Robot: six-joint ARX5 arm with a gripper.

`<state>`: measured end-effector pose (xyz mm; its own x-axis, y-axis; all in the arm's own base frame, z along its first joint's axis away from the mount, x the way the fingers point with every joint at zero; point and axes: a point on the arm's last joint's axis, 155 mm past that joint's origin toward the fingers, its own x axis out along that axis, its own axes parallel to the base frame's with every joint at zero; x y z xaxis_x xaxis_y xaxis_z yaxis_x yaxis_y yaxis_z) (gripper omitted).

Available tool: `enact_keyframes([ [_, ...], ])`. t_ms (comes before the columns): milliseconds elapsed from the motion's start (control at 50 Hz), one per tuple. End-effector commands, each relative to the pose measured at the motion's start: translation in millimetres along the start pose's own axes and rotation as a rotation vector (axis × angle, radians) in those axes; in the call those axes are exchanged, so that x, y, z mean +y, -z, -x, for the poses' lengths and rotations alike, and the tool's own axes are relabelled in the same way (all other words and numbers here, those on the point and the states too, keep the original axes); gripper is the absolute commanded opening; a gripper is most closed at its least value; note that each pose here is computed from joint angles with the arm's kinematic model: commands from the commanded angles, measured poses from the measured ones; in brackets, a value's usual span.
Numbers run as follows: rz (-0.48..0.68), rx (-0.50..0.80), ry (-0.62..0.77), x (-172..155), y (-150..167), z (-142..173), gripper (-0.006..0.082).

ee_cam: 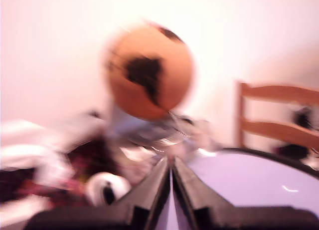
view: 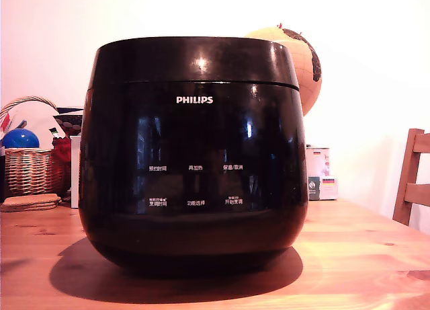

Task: Close the rice cooker by pressing the lid down with medium force

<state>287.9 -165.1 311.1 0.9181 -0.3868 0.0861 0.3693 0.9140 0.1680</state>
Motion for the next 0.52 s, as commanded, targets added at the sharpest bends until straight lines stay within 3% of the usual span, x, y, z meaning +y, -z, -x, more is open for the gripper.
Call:
enact_keyframes([
  [0, -0.020, 0.002, -0.045, 15.2, -1.0, 1.8, -0.0021],
  [500, -0.060, 0.115, -0.369, 122.6, 26.9, 18.7, -0.0021],
])
